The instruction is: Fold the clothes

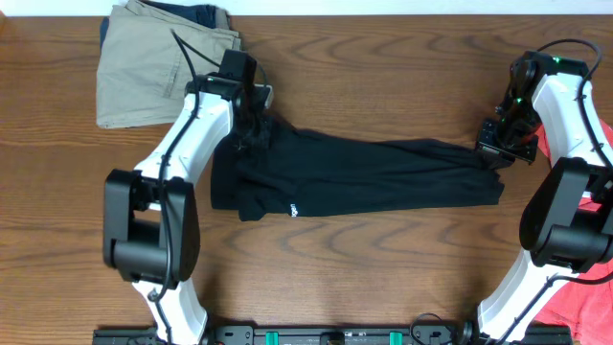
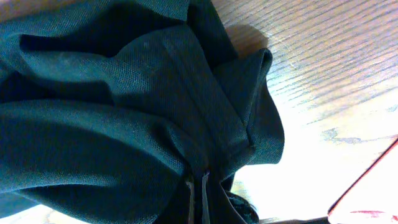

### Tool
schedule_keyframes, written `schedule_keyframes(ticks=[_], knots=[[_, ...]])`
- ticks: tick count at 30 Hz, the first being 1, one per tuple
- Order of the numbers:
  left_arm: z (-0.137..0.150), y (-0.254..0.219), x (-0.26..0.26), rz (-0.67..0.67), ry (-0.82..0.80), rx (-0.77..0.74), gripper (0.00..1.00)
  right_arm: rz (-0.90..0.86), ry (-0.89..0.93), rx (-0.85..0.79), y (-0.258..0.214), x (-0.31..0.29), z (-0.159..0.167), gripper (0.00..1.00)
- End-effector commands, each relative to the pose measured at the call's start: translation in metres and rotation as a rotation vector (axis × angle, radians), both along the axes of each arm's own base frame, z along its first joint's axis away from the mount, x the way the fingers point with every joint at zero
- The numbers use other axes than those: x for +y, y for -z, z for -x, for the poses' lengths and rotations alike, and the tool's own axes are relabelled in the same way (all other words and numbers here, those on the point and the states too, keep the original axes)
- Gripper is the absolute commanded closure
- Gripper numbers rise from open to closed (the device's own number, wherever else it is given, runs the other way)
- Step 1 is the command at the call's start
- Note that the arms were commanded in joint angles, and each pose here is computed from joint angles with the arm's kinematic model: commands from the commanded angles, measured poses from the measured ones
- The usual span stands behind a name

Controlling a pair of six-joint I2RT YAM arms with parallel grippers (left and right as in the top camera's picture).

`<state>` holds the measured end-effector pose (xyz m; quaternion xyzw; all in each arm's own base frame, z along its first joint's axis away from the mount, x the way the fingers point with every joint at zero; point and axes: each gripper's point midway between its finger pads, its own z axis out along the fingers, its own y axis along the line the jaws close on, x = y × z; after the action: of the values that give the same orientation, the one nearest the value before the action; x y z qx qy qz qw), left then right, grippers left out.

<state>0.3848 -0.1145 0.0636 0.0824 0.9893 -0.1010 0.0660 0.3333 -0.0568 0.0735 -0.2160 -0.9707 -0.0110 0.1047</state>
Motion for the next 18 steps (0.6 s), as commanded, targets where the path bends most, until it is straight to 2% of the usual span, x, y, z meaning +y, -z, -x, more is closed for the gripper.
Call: schedule_keyframes(ticks=[1,2,6,13,18], knots=[[0.012,-0.025,0.003,0.015,-0.054,0.016,0.89,0.006,-0.022,0.017,0.003,0.002,0.002,0.99],[0.020,-0.025,0.005,0.008,-0.057,0.045,0.94,0.006,-0.020,0.016,0.002,0.002,0.002,0.99],[0.041,-0.024,0.010,-0.016,-0.057,0.133,0.94,0.013,-0.007,0.010,0.003,0.001,0.000,0.99],[0.048,-0.023,0.011,-0.025,-0.057,0.159,0.94,0.029,-0.011,0.014,0.003,-0.002,0.001,0.99],[0.076,-0.024,0.020,-0.066,-0.059,0.273,0.94,0.039,-0.013,0.016,0.003,-0.003,0.001,0.99]])
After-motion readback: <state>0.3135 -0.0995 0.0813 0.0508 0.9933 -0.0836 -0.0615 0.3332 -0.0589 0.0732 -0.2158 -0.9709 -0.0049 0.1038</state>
